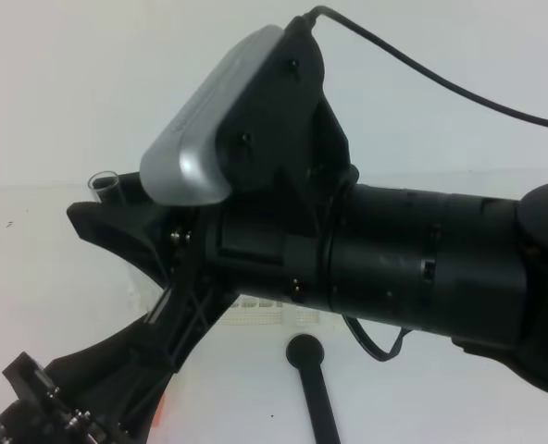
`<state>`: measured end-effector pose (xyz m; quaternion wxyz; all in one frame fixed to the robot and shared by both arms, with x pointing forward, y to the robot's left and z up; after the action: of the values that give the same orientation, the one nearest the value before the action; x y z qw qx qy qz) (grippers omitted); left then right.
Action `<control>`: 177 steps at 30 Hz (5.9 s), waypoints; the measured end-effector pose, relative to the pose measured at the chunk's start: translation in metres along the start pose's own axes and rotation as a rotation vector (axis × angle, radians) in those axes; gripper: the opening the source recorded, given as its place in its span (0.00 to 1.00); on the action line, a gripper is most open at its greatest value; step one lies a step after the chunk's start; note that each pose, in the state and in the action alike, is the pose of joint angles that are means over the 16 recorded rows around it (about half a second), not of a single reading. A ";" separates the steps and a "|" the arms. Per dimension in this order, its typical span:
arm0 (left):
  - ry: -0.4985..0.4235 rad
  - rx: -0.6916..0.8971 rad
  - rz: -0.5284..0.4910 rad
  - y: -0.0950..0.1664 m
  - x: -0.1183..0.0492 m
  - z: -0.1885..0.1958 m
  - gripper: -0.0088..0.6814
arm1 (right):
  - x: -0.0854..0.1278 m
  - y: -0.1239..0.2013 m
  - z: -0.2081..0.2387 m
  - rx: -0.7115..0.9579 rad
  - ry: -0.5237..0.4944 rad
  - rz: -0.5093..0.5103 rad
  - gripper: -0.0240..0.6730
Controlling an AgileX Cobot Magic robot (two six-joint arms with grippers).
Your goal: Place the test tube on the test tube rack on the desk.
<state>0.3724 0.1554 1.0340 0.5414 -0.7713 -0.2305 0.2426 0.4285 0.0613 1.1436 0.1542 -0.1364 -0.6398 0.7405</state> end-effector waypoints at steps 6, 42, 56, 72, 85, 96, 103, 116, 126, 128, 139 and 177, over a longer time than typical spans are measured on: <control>-0.028 -0.001 -0.005 0.000 0.004 0.000 0.17 | 0.000 -0.001 0.000 -0.002 0.003 0.030 0.21; -0.101 0.447 -0.282 -0.014 0.012 0.009 0.01 | -0.007 -0.012 -0.008 -0.009 0.093 0.115 0.21; -0.097 0.305 -0.293 -0.049 -0.001 0.080 0.01 | -0.033 -0.029 0.005 -0.024 0.227 0.171 0.21; -0.117 0.322 -0.291 -0.047 0.001 0.092 0.01 | -0.036 -0.030 0.007 -0.024 0.246 0.165 0.21; -0.119 0.360 -0.287 -0.042 0.002 0.094 0.01 | -0.036 -0.030 0.007 -0.024 0.247 0.165 0.21; -0.138 0.367 -0.295 -0.041 0.004 0.095 0.01 | -0.043 -0.029 0.009 -0.012 0.290 0.163 0.21; -0.273 0.370 -0.314 -0.044 0.016 0.098 0.01 | -0.053 -0.030 0.012 -0.021 0.351 0.155 0.21; -0.796 0.359 -0.359 -0.057 0.056 0.123 0.01 | -0.062 -0.055 0.015 -0.214 0.335 0.095 0.21; -0.952 0.331 -0.303 -0.053 0.066 0.133 0.01 | -0.082 -0.028 -0.006 -0.173 0.335 0.097 0.21; -0.956 0.328 -0.276 -0.047 0.069 0.133 0.01 | -0.088 -0.019 -0.011 -0.166 0.352 0.092 0.21; -0.959 0.335 -0.119 0.015 0.087 0.141 0.01 | -0.108 0.028 -0.032 -0.201 0.420 0.026 0.21; -0.980 0.427 -0.025 0.050 0.090 0.152 0.01 | -0.110 0.149 -0.119 -0.218 0.497 0.009 0.21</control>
<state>0.3522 0.3055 0.9303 0.5179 -0.4376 -0.4112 0.6093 0.5692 0.1050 0.9800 0.2878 -0.3326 -0.6578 0.6115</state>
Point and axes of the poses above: a point on each arm's last joint axis where the gripper is mounted, z pointing back along that axis away from the gripper, x along the wrist's bending axis when the last joint is at zero, y = z × x, the point moved 6 cm from there along -z, pointing out along that axis toward the gripper, and after that the axes turned 2 degrees about -z, right-handed, at the moved point
